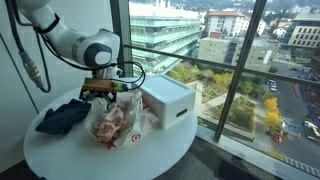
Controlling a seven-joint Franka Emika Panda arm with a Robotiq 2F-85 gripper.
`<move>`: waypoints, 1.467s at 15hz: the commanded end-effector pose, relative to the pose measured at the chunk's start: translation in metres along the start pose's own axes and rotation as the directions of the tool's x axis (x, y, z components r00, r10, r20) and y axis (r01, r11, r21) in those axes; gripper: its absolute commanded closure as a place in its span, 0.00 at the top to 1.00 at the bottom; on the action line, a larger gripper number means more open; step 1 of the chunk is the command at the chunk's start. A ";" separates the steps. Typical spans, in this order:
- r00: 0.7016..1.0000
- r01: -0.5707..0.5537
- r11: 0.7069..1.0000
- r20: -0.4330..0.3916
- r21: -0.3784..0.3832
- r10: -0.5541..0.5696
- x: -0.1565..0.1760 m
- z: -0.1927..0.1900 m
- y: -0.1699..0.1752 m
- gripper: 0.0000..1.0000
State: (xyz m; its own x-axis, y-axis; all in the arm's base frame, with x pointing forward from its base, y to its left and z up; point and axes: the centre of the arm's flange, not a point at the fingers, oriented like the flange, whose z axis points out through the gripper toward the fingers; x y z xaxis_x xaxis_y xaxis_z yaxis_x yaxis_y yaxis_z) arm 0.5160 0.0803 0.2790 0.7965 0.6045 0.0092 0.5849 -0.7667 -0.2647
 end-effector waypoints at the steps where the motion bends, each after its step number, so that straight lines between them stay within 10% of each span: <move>1: 0.988 0.148 0.989 0.037 0.014 -0.149 -0.020 0.024 -0.042 1.00; 12: 0.949 0.304 0.945 0.051 0.119 -0.312 -0.020 0.111 -0.039 1.00; 22: 0.933 0.359 0.931 -0.003 -0.069 -0.360 -0.014 0.145 -0.007 1.00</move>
State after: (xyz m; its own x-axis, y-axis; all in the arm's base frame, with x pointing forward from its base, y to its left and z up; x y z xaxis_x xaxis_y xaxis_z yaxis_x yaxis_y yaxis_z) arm 0.4720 0.1092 0.1540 0.5553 0.8274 0.0837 0.8210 -0.5293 -0.2140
